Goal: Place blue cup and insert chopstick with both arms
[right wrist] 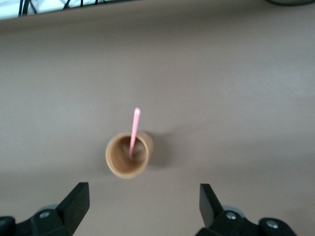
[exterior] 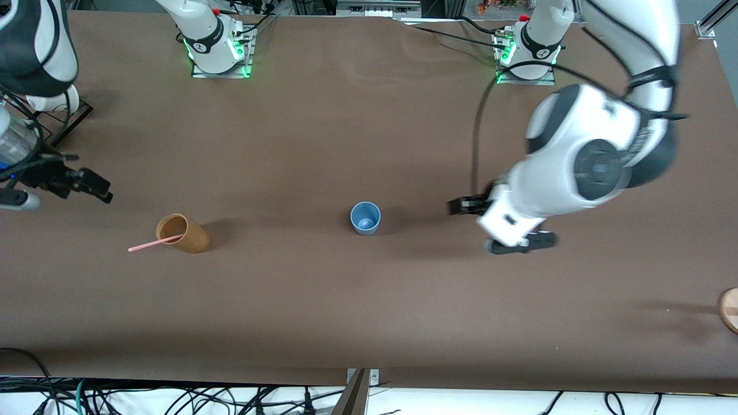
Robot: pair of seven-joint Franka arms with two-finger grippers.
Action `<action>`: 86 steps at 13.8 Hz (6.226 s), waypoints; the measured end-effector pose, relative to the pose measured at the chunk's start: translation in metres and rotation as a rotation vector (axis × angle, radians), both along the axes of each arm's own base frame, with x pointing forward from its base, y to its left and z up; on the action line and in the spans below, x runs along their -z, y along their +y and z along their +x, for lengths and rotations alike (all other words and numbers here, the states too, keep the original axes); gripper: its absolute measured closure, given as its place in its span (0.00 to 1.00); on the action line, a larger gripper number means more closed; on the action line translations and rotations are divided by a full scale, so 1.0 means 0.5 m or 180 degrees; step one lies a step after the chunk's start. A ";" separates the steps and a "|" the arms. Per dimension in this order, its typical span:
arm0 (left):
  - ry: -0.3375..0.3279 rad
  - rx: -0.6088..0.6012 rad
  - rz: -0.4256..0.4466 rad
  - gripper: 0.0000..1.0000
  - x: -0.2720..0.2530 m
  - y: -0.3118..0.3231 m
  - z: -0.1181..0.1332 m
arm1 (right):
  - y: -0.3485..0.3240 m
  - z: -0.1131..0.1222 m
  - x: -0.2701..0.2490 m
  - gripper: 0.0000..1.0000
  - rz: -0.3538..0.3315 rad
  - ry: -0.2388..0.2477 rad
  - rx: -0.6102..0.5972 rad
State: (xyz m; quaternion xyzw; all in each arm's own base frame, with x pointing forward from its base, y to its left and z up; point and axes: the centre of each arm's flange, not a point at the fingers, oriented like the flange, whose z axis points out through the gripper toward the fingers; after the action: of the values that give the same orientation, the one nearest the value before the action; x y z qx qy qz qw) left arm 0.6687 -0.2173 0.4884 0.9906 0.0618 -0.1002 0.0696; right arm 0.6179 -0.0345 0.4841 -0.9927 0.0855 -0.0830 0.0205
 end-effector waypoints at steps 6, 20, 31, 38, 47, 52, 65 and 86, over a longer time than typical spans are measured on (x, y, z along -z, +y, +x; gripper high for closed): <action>-0.0110 0.0367 0.0255 0.00 -0.132 0.296 -0.023 | 0.007 0.030 0.098 0.00 0.0252 -0.0021 0.0325; -0.0543 0.0953 0.0482 0.00 -0.207 0.342 -0.156 | 0.027 0.069 0.352 0.53 0.0284 0.0170 0.0388; -0.0462 0.0926 0.0329 0.00 -0.187 0.317 -0.205 | 0.031 0.084 0.300 0.92 0.0320 0.0028 0.0514; -0.0479 0.0725 0.0348 0.00 -0.189 0.302 -0.203 | 0.076 0.094 0.008 0.92 0.0399 0.0165 0.0356; -0.0472 0.0663 0.0353 0.00 -0.185 0.306 -0.199 | 0.572 0.011 -0.052 0.92 0.0378 0.0219 0.1407; -0.0467 0.0652 0.0354 0.00 -0.183 0.310 -0.198 | 0.856 -0.102 0.010 0.92 0.0294 -0.0142 0.1956; -0.0443 0.0656 0.0350 0.00 -0.174 0.309 -0.194 | 1.030 -0.173 0.184 0.65 0.0115 -0.0744 0.2242; -0.0437 0.0671 0.0347 0.00 -0.172 0.304 -0.194 | 0.267 0.028 -0.129 0.00 -0.0288 0.0453 -0.0049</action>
State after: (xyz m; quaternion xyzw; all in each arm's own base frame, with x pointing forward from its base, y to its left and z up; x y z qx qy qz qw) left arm 0.5718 -0.0655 0.5743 0.9984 -0.0422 -0.0354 0.0088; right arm 0.6319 0.0989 0.5488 -0.9966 0.0752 -0.0159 -0.0298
